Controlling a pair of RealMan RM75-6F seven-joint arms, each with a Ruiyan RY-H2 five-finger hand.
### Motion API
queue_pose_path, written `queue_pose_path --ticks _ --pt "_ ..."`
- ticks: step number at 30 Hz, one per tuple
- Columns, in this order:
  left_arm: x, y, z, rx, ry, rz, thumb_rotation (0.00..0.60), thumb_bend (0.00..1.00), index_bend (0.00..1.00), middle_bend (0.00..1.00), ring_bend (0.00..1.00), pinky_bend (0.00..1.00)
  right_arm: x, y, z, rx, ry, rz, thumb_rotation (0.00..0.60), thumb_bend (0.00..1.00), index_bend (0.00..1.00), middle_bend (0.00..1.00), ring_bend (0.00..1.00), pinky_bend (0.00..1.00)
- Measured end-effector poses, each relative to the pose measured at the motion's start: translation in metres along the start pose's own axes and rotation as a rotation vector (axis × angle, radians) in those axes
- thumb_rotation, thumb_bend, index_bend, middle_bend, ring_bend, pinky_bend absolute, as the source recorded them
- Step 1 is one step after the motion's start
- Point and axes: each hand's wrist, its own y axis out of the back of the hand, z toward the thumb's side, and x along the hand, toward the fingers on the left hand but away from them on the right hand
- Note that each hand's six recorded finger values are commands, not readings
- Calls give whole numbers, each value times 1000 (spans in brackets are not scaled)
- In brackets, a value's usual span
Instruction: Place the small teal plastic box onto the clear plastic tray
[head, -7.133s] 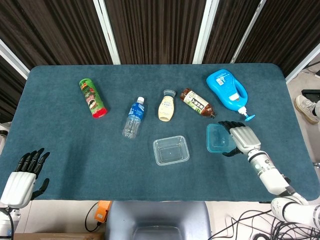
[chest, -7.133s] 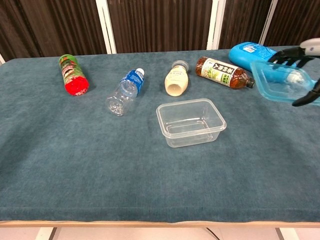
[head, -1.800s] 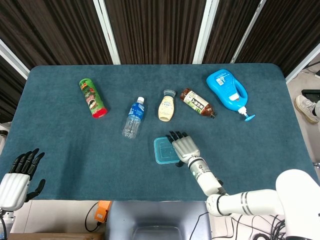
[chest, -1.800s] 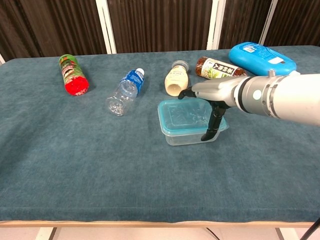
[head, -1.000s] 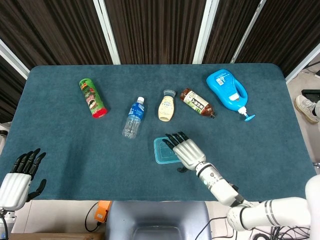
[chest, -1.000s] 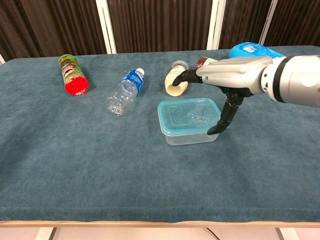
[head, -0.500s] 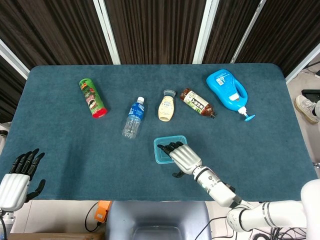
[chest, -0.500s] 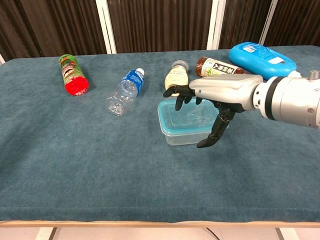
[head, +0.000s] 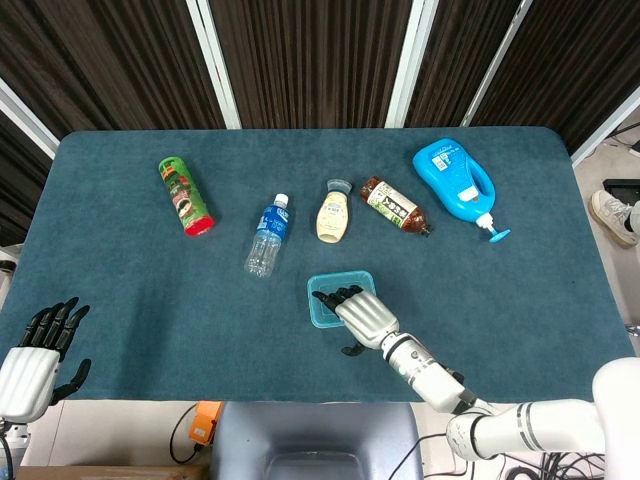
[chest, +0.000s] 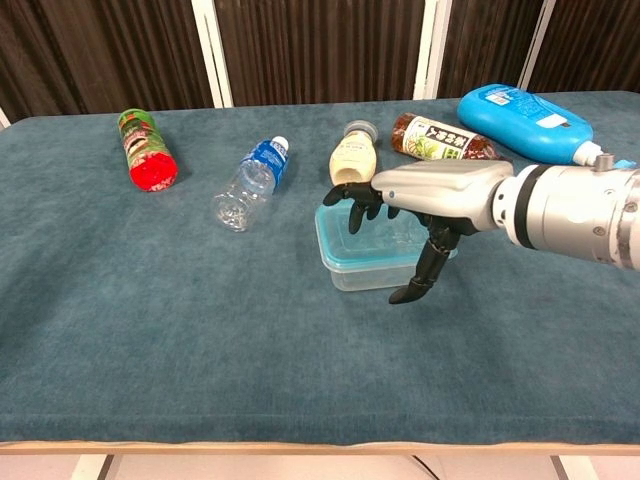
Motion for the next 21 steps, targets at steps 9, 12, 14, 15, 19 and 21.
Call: queue_pose_path --ticks 9,12,14,15,19,21 --pt "0 0 0 0 0 0 600 399 0 0 0 116 -1 -3 0 6 -4 12 600 328 189 343 243 341" --pt "0 0 0 0 0 0 600 399 0 0 0 117 -1 -4 0 8 -7 16 600 329 187 343 243 341" --pt "0 0 0 -1 -1 0 600 398 0 0 0 117 -1 -5 0 10 -7 19 600 328 186 343 243 341" --pt "0 0 0 0 -1 0 600 399 0 0 0 117 -1 -5 0 12 -7 20 600 328 185 342 243 341" --pt "0 0 0 -1 -1 1 600 399 0 0 0 117 -2 -9 -1 22 -11 29 600 328 183 343 243 341" --pt "0 0 0 -1 -1 1 600 399 0 0 0 117 -2 -10 -1 21 -12 31 600 328 183 343 243 341"
